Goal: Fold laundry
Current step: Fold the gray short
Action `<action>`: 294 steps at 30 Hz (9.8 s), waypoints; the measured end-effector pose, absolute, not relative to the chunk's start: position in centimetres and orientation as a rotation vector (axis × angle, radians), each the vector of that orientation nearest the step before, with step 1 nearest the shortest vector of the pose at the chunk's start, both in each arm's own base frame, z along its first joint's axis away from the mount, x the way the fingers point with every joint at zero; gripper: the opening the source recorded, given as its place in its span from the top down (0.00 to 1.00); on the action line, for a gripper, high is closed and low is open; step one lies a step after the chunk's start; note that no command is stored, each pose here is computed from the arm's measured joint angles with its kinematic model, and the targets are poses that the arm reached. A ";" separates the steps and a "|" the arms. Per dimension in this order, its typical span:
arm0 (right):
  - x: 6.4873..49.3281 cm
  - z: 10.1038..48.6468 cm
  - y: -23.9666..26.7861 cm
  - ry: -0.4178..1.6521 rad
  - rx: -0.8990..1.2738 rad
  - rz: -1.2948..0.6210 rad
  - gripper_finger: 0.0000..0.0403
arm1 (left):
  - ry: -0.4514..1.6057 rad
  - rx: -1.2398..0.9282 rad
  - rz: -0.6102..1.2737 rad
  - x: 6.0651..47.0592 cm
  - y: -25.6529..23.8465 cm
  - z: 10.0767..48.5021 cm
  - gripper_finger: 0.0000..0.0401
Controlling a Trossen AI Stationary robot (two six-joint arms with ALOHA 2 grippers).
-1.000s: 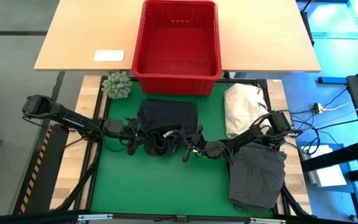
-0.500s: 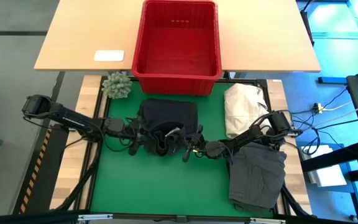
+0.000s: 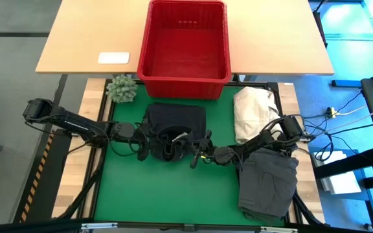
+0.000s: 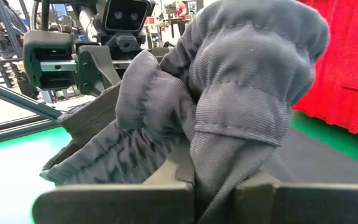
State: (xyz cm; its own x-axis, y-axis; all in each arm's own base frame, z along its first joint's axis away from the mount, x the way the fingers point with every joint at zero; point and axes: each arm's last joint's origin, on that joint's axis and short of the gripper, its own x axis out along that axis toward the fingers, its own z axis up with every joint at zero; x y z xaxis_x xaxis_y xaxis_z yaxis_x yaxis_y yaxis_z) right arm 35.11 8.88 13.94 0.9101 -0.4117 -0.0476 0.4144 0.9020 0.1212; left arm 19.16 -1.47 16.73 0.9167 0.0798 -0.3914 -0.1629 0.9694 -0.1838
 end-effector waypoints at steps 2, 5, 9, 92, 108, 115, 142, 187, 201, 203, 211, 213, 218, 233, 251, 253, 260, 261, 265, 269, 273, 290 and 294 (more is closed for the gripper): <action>35.1 13.9 8.9 0.021 0.130 -0.428 0.97 | 0.390 -0.214 0.130 19.2 -1.5 16.8 0.57; 35.1 13.9 8.9 0.021 0.129 -0.438 0.97 | 0.395 -0.209 0.148 19.1 -1.4 16.7 0.57; 35.1 13.9 8.8 0.026 0.124 -0.453 0.97 | 0.407 -0.189 0.157 19.1 -1.4 16.6 0.57; 34.9 12.7 7.4 0.092 0.138 -0.646 0.97 | 0.352 0.017 0.204 17.2 -2.3 18.4 0.41; 34.9 12.7 7.4 0.093 0.139 -0.641 0.97 | 0.480 -0.002 0.162 17.8 -3.4 16.3 0.41; 34.9 12.7 7.4 0.097 0.136 -0.641 0.97 | 0.533 -0.002 0.159 18.2 -3.5 15.4 0.41; 34.9 12.6 6.3 0.086 0.146 -0.742 0.97 | 0.620 0.057 0.191 17.9 -4.0 14.2 0.41; 34.7 12.5 8.9 0.107 0.192 -0.581 0.97 | 0.842 -0.200 0.237 19.0 -4.0 9.7 0.60; 32.5 12.2 14.6 0.125 0.257 -0.433 0.97 | 0.878 -0.385 -0.268 16.9 -10.9 10.7 0.60; 32.5 12.2 14.6 0.127 0.256 -0.434 0.97 | 0.870 -0.407 -0.277 16.7 -10.9 11.1 0.60; 32.5 12.1 14.6 0.144 0.223 -0.424 0.97 | 0.733 -0.455 -0.302 16.6 -10.7 13.6 0.60; 32.5 12.1 14.6 0.146 0.216 -0.423 0.97 | 0.678 -0.448 -0.293 16.5 -10.6 14.3 0.60; 32.6 12.1 14.6 0.147 0.214 -0.419 0.97 | 0.497 -0.335 -0.167 16.6 -9.9 15.7 0.60; 32.6 12.1 14.6 0.145 0.221 -0.414 0.97 | 0.362 0.026 -0.176 18.5 -7.2 16.7 0.46; 32.7 12.1 14.4 0.141 0.232 -0.420 0.97 | 0.610 0.287 -0.333 23.3 -8.0 15.9 0.36; 32.7 12.1 14.4 0.141 0.233 -0.420 0.97 | 0.646 0.298 -0.330 23.6 -8.1 15.5 0.36; 32.7 12.1 14.4 0.141 0.233 -0.420 0.97 | 0.658 0.328 -0.328 24.1 -8.3 15.2 0.44; 32.7 12.2 14.4 0.141 0.233 -0.420 0.97 | 0.658 0.328 -0.328 24.1 -8.4 15.2 0.47; 32.7 12.2 14.4 0.141 0.231 -0.420 0.97 | 0.666 0.317 -0.334 24.0 -8.4 15.1 0.66; 32.7 12.2 14.4 0.142 0.227 -0.420 0.97 | 0.675 0.271 -0.356 23.7 -8.7 15.3 0.93; 32.8 12.3 14.5 0.144 0.204 -0.417 0.97 | 0.685 0.231 -0.352 23.2 -9.3 16.5 0.96; 36.7 16.2 15.1 0.198 -0.098 -0.518 0.97 | 0.883 0.134 -0.176 21.1 -12.7 24.3 0.97; 37.0 16.6 15.8 0.216 -0.113 -0.435 0.97 | 0.874 0.083 -0.244 20.9 -13.5 24.5 0.97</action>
